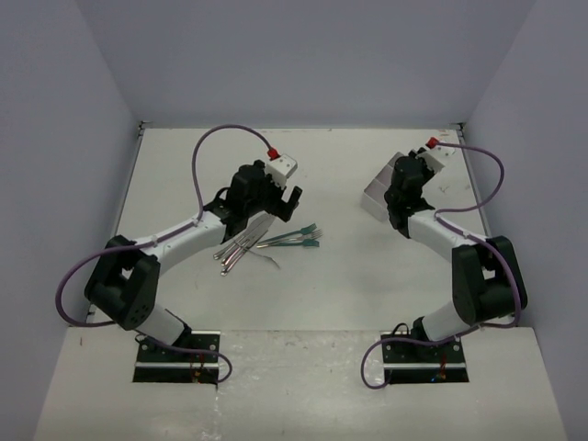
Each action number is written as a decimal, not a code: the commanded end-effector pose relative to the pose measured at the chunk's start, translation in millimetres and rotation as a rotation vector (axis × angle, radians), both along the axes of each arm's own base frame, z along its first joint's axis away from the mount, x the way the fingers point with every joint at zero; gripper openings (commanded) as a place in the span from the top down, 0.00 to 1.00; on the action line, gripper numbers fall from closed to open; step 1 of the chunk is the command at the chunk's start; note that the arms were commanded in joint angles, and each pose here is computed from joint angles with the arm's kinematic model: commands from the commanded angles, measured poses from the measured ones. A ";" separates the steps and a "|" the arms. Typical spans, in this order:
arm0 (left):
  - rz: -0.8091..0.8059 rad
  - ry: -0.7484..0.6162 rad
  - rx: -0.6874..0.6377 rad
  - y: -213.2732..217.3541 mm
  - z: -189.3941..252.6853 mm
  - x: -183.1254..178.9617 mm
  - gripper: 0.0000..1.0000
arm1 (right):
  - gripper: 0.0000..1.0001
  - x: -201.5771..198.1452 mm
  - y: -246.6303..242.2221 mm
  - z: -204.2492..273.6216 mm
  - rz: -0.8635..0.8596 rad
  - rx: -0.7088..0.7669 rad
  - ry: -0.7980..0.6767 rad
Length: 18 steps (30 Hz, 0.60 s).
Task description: Sort the eating utensils into containers
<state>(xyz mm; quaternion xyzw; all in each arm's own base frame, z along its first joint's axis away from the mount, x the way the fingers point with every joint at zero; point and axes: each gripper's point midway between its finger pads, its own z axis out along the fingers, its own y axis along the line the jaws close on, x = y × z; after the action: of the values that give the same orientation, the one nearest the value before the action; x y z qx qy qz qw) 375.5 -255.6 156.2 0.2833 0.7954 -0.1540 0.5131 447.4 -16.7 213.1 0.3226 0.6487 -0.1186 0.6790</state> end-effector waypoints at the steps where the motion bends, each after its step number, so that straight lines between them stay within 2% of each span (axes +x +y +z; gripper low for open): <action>1: -0.037 0.013 0.044 0.6 -17.9 0.6 0.00 | 0.84 0.2 -2.4 5.7 -0.047 0.036 0.002; 3: -0.044 0.030 0.057 0.8 -25.1 -0.1 0.00 | 0.80 -0.9 -2.8 1.2 -0.059 0.036 0.047; 4: -0.046 0.041 0.065 0.7 -29.6 -0.3 0.00 | 0.75 -6.5 -4.4 -11.4 -0.080 0.055 0.097; 7: -0.061 0.069 0.091 2.7 -41.6 -5.2 0.00 | 0.66 -10.3 -2.1 -15.3 -0.070 0.077 0.129; 12: -0.050 0.089 0.106 6.4 -50.0 -8.5 0.00 | 0.66 -18.7 3.3 -15.8 -0.034 0.109 0.129; 18: -0.053 0.109 0.100 9.1 -51.1 -16.6 0.00 | 0.62 -41.7 9.9 14.8 0.044 0.176 0.031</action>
<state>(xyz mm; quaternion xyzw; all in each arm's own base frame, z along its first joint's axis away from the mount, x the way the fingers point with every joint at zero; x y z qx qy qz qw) 362.5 -250.3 102.0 0.3166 0.8240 -0.1397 0.4486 417.6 -11.3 195.8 0.3431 0.7028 -0.1044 0.6144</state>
